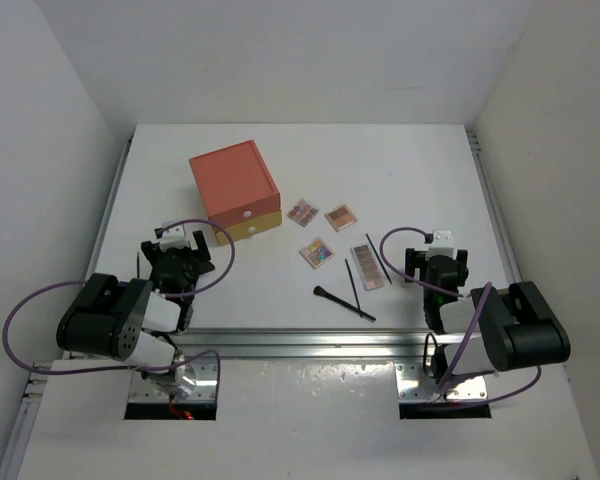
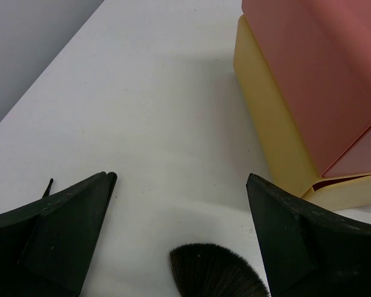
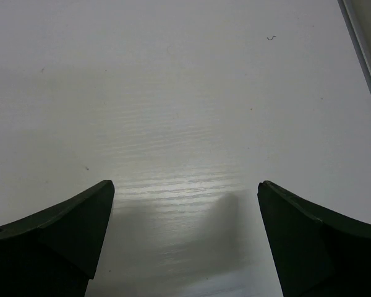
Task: Organize the makeup
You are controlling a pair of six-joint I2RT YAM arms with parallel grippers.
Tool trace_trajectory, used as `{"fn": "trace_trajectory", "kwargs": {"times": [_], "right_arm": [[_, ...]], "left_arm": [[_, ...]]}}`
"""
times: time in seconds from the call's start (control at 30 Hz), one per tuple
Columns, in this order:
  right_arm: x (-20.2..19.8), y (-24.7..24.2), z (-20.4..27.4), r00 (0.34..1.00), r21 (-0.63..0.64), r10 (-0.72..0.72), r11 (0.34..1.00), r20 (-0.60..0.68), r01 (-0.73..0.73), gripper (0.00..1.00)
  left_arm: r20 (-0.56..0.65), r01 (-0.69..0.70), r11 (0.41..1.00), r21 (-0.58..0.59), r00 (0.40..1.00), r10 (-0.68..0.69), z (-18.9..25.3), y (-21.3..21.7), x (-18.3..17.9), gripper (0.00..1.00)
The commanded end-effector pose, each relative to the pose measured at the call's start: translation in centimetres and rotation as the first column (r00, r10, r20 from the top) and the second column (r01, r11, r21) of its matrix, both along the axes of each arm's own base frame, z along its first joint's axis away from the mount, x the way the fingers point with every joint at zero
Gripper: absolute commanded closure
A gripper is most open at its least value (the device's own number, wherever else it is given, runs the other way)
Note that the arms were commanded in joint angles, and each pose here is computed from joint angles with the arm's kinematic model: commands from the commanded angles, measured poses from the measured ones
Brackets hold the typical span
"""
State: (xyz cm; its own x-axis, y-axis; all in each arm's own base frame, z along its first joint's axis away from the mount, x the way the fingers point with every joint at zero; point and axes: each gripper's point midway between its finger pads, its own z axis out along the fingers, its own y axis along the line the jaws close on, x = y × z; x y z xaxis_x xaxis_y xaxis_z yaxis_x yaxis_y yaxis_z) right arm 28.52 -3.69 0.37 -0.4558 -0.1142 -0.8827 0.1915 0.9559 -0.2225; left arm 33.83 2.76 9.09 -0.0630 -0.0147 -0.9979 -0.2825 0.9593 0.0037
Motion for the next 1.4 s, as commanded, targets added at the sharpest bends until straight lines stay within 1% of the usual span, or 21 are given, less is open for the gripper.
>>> {"fn": "trace_trajectory", "kwargs": {"times": [0.0,0.23,0.27,0.3,0.33,0.37,0.4,0.43,0.6,0.63,0.73,0.8,0.83,0.87,0.9,0.93,1.0,1.03,1.13,1.27,1.37], "right_arm": [[-2.3,-0.2,-1.5,0.999,0.005,-0.009,1.0,-0.035,0.01,0.0],[-2.1,0.4,-1.4,0.996,-0.023,0.048,0.998,-0.073,-0.05,0.0],[0.4,1.3,1.3,0.997,-0.057,0.07,0.996,-0.015,-0.07,0.0],[-1.2,1.1,-0.4,0.985,-0.075,0.066,0.994,-0.156,-0.078,0.0],[0.5,1.6,1.5,0.988,-0.076,0.073,0.994,-0.134,-0.084,0.0],[2.3,2.3,3.6,0.99,-0.066,0.092,0.993,-0.103,-0.099,0.0],[1.3,2.4,3.1,0.973,-0.093,0.12,0.986,-0.2,-0.14,0.0],[3.1,3.7,5.3,0.973,-0.088,0.162,0.98,-0.165,-0.178,0.0],[9.0,8.9,14.8,0.923,-0.398,0.301,0.837,-0.24,-0.376,0.0],[9.5,7.9,16.0,0.945,-0.496,0.21,0.81,-0.252,-0.313,0.0],[12.1,10.2,20.6,0.962,-0.57,0.164,0.778,-0.219,-0.263,0.0],[14.3,13.7,25.7,0.957,-0.524,0.251,0.801,-0.143,-0.288,0.0],[13.5,15.8,21.5,0.879,-0.487,0.326,0.739,-0.348,-0.466,0.0],[14.3,19.0,24.0,0.85,-0.414,0.431,0.744,-0.301,-0.524,0.04],[14.3,21.0,24.7,0.851,-0.296,0.449,0.803,-0.271,-0.518,0.13],[13.6,24.7,23.1,0.755,-0.134,0.587,0.756,-0.294,-0.64,0.18],[13.6,28.3,24.1,0.773,0.103,0.611,0.791,-0.17,-0.603,0.31],[13.1,32.0,24.7,0.689,0.223,0.72,0.687,-0.081,-0.692,0.34],[12.2,37.6,21.1,0.662,0.399,0.749,0.602,0.017,-0.691,0.37],[12.6,41.2,18.3,0.713,0.44,0.701,0.642,-0.004,-0.628,0.38],[11.7,43.9,16.3,0.712,0.542,0.702,0.59,0.023,-0.599,0.42]], "left_arm": [[0.066,-0.012,1.0,-0.025,0.998,0.013,1.6,0.2,0.4,0.0],[0.096,0.015,1.0,-0.008,0.995,-0.014,3.0,-0.1,0.8,0.0],[0.084,0.027,1.0,-0.007,0.996,-0.026,3.6,-0.4,1.0,0.0],[-0.091,0.081,0.996,0.032,0.993,-0.078,2.0,-1.2,1.8,0.0],[-0.151,0.162,0.985,0.062,0.977,-0.151,2.7,-1.9,2.2,0.0],[-0.168,0.291,0.952,0.09,0.947,-0.274,4.5,-3.6,2.5,0.0],[-0.153,0.287,0.955,0.068,0.949,-0.274,6.2,-3.7,2.8,0.0],[-0.18,0.249,0.968,0.026,0.954,-0.24,6.0,-3.3,1.9,0.0],[0.072,0.369,0.912,0.177,0.92,-0.386,15.9,-5.0,-1.6,0.0],[0.095,0.373,0.906,0.2,0.913,-0.397,16.7,-5.1,-2.0,0.0],[0.134,0.395,0.884,0.251,0.89,-0.436,19.9,-5.8,-1.6,0.0],[0.07,0.416,0.888,0.198,0.897,-0.436,19.5,-6.0,-0.2,0.0],[0.089,0.397,0.899,0.187,0.904,-0.418,22.4,-5.8,1.0,0.0],[-0.002,0.414,0.899,0.144,0.909,-0.418,21.0,-5.9,1.9,0.0],[-0.114,0.444,0.892,0.088,0.894,-0.433,18.1,-6.5,4.2,0.0],[-0.148,0.439,0.897,0.052,0.892,-0.427,19.5,-6.0,5.3,0.0],[-0.242,0.525,0.85,-0.046,0.82,-0.519,16.8,-7.3,7.7,0.04],[-0.224,0.537,0.842,-0.052,0.815,-0.534,18.1,-6.8,8.7,0.07],[-0.212,0.566,0.823,-0.052,0.799,-0.563,17.4,-7.0,10.7,0.09],[-0.215,0.548,0.837,0.013,0.819,-0.533,16.9,-7.8,12.3,0.09],[-0.245,0.536,0.844,0.005,0.819,-0.519,14.6,-7.9,12.5,0.09]]}}
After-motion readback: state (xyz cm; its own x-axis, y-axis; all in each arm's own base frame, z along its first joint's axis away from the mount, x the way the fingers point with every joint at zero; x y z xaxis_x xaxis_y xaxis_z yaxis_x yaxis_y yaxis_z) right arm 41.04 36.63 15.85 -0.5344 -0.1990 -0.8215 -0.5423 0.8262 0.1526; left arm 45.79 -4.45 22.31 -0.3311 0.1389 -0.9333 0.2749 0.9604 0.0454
